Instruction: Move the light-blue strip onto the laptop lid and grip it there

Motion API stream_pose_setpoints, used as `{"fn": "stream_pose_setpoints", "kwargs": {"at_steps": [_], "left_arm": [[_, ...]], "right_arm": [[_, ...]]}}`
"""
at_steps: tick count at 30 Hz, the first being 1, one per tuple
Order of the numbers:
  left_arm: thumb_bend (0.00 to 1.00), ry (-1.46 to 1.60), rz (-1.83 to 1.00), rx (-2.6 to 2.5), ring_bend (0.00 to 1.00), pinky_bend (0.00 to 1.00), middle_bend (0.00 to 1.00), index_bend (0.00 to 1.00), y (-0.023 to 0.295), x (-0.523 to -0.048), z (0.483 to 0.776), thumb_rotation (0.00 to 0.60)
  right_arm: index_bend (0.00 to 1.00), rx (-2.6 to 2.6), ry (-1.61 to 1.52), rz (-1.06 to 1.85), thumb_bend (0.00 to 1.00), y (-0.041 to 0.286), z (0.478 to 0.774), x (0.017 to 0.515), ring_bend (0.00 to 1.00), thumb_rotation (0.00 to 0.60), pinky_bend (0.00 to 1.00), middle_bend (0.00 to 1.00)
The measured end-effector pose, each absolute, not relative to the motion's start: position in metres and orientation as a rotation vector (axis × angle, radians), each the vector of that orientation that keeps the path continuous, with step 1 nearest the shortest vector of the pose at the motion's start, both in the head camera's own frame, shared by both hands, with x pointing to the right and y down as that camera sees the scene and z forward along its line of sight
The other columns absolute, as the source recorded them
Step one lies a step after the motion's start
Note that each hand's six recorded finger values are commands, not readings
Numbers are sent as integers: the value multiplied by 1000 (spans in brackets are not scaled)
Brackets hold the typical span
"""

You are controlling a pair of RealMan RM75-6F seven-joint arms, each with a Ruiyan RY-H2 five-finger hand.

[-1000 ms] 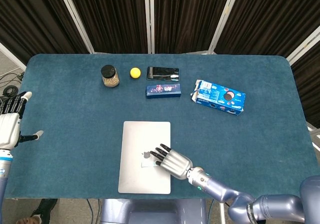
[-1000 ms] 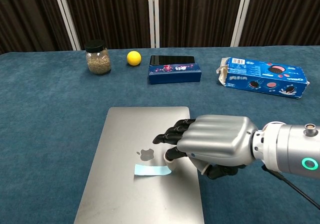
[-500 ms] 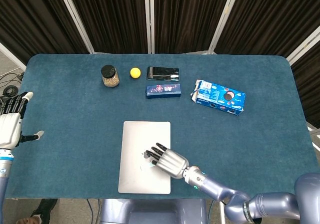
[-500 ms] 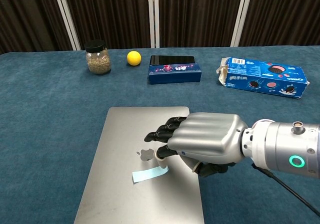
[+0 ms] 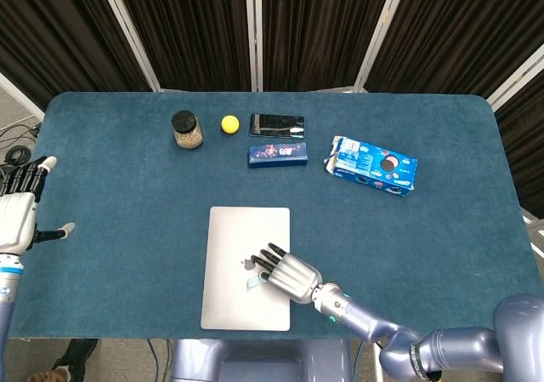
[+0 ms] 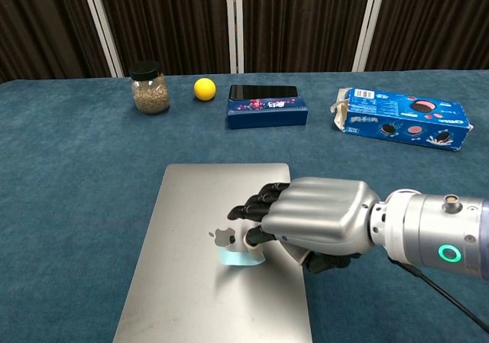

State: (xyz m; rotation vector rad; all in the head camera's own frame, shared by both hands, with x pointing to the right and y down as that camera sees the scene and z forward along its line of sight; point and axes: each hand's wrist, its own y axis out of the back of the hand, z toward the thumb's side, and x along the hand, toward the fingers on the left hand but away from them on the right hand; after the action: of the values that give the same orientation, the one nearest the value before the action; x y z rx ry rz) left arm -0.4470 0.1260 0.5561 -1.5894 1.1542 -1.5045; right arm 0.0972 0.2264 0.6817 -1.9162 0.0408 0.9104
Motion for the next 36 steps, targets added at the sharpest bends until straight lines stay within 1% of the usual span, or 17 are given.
{"fn": "stream_pose_setpoints", "kwargs": {"at_steps": [10,21,36], "left_arm": [[0,1154,-1504,-1589,0,0,0,0,126,-446,556,600],[0,1155,-1504,-1591,0,0,0,0,126,-446,556,600],[0,1160,-1501,-1594,0,0,0,0,125,-446,555,600]], "right_arm": [[346,-1916,51,916,1000,228,685,99,0,600,0,0],[346,-1920,2,903,1000,219,678,94,0,600,0,0],[348,-1907,31,906,1000,224,684,94,0,600,0,0]]}}
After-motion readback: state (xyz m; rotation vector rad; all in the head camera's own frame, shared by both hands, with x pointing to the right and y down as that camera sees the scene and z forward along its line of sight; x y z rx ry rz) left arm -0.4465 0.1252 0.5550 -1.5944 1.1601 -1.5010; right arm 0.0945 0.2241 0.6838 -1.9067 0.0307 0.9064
